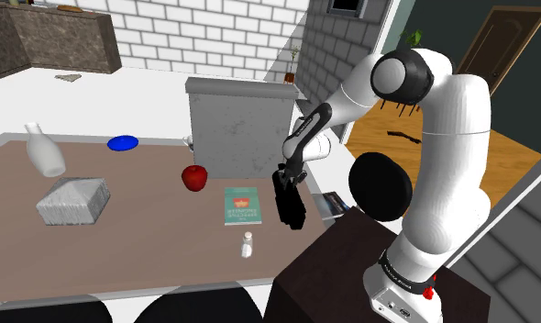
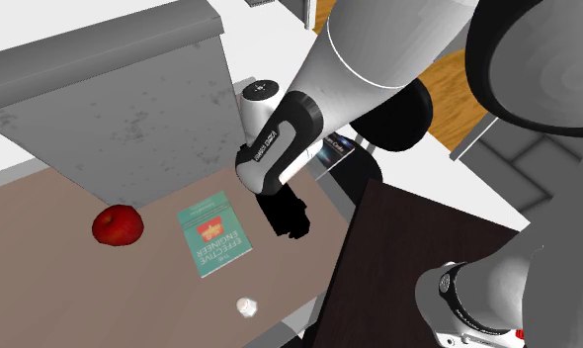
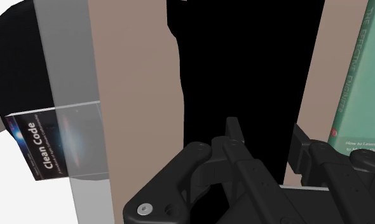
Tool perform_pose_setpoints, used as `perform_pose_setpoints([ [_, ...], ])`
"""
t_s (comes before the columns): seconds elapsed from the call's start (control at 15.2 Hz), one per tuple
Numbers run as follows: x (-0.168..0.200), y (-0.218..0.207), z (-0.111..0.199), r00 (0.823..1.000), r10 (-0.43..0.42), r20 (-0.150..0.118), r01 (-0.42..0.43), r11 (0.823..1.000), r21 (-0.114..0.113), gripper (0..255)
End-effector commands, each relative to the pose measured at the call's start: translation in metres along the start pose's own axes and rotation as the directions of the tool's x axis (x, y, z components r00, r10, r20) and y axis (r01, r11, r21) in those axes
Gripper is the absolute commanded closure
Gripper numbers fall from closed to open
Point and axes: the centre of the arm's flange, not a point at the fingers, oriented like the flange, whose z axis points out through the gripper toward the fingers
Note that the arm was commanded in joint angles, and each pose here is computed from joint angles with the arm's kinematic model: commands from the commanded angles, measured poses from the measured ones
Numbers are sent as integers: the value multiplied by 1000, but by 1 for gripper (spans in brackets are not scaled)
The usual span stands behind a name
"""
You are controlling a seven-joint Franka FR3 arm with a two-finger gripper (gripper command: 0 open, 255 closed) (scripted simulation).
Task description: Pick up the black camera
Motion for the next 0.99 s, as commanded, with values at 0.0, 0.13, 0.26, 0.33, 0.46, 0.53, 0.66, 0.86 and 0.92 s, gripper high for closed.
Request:
perform_pose_setpoints([
  [0.0, 0, 0, 0, 1000, 0, 0, 0, 1000, 0, 255],
  [0.13, 0, 0, 0, 1000, 0, 0, 0, 1000, 0, 255],
  [0.26, 0, 0, 0, 1000, 0, 0, 0, 1000, 0, 255],
  [0.33, 0, 0, 0, 1000, 0, 0, 0, 1000, 0, 255],
  [0.46, 0, 0, -10, 1000, 0, 0, 0, 1000, 0, 255],
  [0.53, 0, 0, -16, 1000, 0, 0, 0, 1000, 0, 255],
  [0.66, 0, -1, -26, 1000, 0, 0, 0, 1000, 0, 255],
  [0.86, 0, -1, -42, 1000, 0, 0, 0, 1000, 0, 255],
  [0.92, -1, -1, -47, 1000, 0, 0, 0, 1000, 0, 255],
])
